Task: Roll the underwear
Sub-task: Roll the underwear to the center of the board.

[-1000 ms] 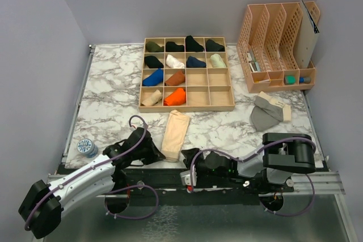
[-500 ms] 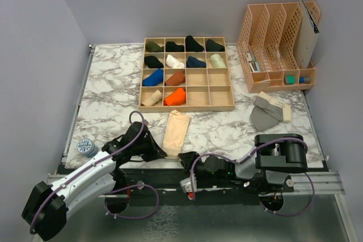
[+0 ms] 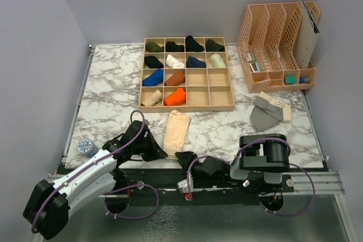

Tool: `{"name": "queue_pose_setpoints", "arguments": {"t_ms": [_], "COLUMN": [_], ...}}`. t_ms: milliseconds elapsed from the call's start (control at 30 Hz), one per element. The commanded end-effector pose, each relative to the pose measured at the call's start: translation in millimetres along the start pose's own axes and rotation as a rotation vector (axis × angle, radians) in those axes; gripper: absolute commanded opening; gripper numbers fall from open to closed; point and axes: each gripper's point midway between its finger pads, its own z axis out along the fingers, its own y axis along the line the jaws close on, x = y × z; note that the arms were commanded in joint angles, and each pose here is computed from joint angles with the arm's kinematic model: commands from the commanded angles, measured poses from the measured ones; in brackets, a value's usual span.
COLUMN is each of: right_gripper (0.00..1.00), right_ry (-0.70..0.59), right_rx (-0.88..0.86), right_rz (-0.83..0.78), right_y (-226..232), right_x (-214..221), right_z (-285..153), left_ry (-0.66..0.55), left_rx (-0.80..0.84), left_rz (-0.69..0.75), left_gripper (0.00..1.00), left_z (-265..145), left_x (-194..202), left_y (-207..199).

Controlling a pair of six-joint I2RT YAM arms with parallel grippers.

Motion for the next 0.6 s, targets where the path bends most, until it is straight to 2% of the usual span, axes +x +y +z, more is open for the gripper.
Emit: {"name": "queue_pose_setpoints", "arguments": {"t_ms": [0, 567], "right_gripper": [0.41, 0.39], "right_ry": [-0.018, -0.004], "right_rx": [0.043, 0.049], "right_rz": [-0.026, -0.012], "right_y": [-10.5, -5.2], "right_x": [-6.6, -2.9], "right_z": [5.5, 7.4], "left_ry": [0.012, -0.002], "left_rx": [0.052, 0.058], "left_rz": [0.0, -0.011], "left_gripper": [0.0, 0.0], "left_z": [-2.3, -8.3], "left_x": [0.7, -6.7], "left_y": [-10.5, -9.9]}}
